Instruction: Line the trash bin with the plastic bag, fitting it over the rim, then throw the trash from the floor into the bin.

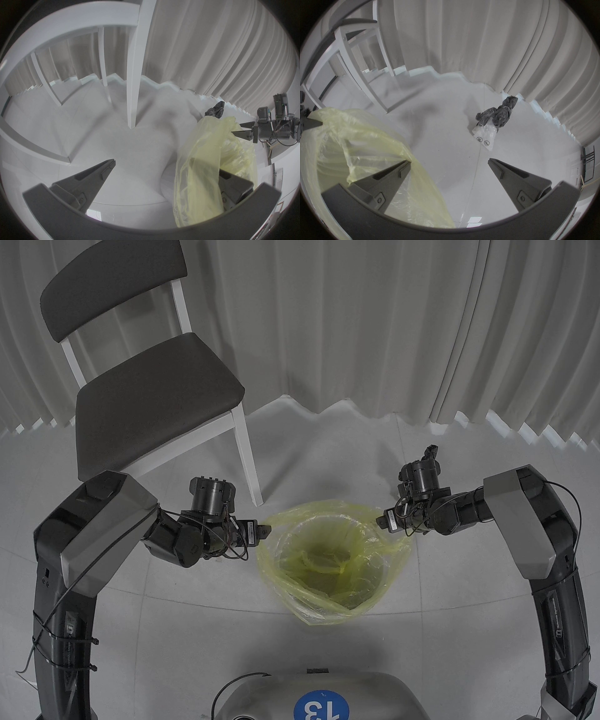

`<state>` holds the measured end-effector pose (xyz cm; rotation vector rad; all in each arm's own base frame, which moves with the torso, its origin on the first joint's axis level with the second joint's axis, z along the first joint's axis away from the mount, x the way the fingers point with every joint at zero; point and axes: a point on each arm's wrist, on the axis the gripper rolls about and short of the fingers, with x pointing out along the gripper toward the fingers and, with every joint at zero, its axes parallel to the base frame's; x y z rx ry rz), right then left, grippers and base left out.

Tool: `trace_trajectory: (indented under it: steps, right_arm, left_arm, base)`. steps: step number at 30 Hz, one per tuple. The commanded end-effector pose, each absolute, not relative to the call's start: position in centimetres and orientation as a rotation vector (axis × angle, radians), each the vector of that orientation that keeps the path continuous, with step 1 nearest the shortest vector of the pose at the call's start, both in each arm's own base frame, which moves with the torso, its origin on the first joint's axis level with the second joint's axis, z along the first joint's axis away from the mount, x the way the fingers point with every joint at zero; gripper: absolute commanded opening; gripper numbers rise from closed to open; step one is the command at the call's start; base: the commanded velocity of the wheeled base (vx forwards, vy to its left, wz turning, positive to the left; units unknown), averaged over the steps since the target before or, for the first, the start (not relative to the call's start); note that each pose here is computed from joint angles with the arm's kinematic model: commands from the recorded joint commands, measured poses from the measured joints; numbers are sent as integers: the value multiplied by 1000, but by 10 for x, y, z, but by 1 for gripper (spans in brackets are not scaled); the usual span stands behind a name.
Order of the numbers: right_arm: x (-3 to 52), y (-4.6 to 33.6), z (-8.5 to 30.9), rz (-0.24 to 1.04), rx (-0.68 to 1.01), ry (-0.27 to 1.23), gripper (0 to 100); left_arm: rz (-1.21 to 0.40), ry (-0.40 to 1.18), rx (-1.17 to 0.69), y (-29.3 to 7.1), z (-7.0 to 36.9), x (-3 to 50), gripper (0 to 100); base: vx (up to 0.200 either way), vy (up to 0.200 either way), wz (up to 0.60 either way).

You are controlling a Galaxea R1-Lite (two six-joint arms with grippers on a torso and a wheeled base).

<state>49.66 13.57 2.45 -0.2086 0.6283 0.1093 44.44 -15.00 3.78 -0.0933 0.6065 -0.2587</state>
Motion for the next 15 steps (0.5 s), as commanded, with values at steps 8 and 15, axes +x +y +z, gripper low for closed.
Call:
trace_trajectory:
  steps: [8, 15]
  right_arm:
    - [481, 133, 0, 107, -223, 727, 100]
    - [457, 130, 30, 112, -221, 688, 100]
  left_arm:
    - [-269, 687, -117, -143, 28, 421, 100]
    - [-285, 649, -139, -133, 27, 394, 100]
  base:
    - [0, 0, 0]
    - [0, 0, 0]
